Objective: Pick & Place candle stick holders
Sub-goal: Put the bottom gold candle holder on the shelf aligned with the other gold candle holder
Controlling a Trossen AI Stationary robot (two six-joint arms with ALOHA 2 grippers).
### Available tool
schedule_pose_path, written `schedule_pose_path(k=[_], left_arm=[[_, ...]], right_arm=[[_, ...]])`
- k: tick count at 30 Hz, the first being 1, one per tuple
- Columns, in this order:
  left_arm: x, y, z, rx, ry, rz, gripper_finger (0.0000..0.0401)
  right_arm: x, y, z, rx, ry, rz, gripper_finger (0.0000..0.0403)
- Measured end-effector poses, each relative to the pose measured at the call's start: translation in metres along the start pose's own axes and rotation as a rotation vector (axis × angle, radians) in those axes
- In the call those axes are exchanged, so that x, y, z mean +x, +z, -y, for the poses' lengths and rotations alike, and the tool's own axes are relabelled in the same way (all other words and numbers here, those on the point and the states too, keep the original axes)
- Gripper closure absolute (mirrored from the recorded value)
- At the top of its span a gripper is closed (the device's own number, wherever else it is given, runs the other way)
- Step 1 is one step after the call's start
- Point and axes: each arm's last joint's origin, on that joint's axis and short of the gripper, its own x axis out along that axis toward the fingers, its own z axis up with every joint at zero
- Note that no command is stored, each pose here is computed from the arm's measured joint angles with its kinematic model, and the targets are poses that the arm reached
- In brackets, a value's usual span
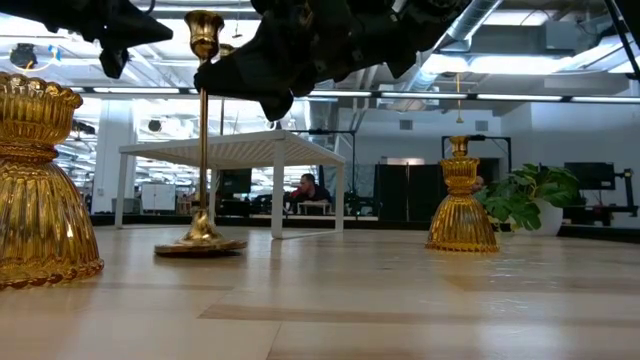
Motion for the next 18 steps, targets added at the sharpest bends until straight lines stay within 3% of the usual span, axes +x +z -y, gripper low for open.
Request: schedule_pose_path(k=[12, 18], left_arm=[[0.008, -0.017, -0.005, -0.01, 0.001, -0.023, 0.0393], [0.01, -0.019, -0.006, -0.013, -0.002, -0.017, 0.0395]], right_arm=[[-0.002, 0.002, -0.001, 0.034, 0.007, 0.003, 0.0398], [-0.02, 0.018, -0.003, 0.043, -0.011, -0.014, 0.0393]])
